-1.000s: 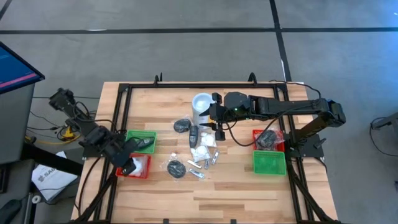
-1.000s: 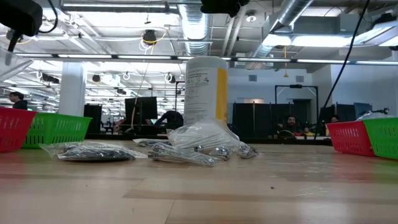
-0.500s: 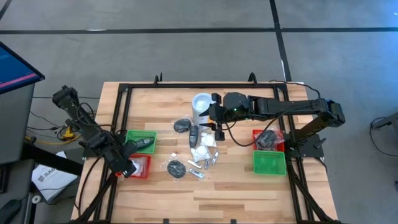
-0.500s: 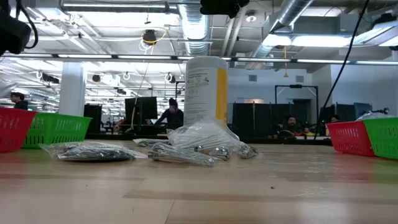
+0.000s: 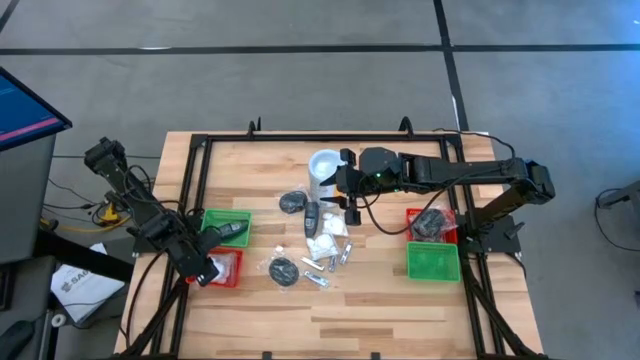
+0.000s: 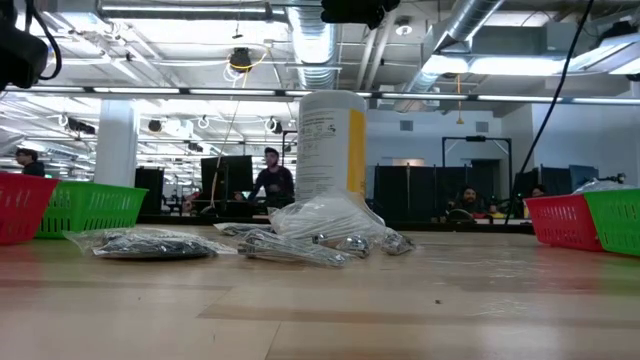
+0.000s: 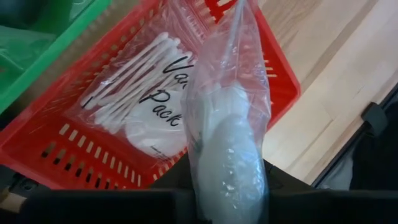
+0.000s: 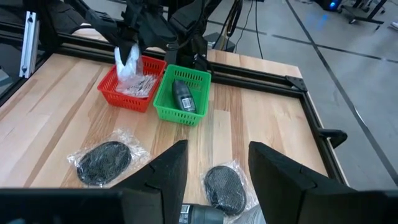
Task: Pick & Place Travel size toiletries
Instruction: Put the cotton pack into the left red bin
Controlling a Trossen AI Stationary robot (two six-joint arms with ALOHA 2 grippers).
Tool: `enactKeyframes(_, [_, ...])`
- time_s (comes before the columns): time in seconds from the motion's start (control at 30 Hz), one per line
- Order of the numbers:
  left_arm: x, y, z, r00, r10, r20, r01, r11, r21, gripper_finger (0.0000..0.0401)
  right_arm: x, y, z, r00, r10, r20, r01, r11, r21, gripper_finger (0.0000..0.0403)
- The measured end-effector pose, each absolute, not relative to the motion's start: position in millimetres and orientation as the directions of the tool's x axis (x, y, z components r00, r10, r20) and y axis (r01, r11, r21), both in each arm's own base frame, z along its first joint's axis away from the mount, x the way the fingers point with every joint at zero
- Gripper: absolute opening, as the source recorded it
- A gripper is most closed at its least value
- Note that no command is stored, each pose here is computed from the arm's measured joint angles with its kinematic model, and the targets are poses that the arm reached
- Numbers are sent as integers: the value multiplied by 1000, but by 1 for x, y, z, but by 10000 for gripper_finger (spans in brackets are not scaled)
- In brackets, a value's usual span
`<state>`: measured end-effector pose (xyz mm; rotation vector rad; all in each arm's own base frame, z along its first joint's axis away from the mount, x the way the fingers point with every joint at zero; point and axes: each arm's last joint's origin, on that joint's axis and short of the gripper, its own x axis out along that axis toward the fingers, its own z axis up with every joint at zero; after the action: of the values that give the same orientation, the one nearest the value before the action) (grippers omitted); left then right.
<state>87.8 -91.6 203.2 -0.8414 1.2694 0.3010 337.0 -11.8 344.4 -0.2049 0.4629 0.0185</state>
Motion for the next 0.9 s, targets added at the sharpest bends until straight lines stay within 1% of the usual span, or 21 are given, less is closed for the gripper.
enactKeyframes(0.13, [88,-91,203,325,-217,-920,-629,677,-382,82,337,-12,344,895,-29,-446,-64,979,-192,159])
enactKeyframes(0.43, [88,-90,203,326,-205,-923,-631,680,-373,176,337,-12,344,894,-29,-448,-64,979,-192,159])
enactKeyframes(0.57, [87,-89,202,322,-191,-927,-636,682,-361,207,337,-12,344,894,-29,-447,-64,979,-193,159])
enactKeyframes(0.73, [85,-86,201,302,-166,-939,-643,691,-329,230,337,-12,344,894,-29,-447,-64,979,-193,159])
enactKeyframes(0.9, [84,-84,201,313,-137,-940,-648,693,-317,234,337,-12,344,894,-29,-447,-65,979,-193,159])
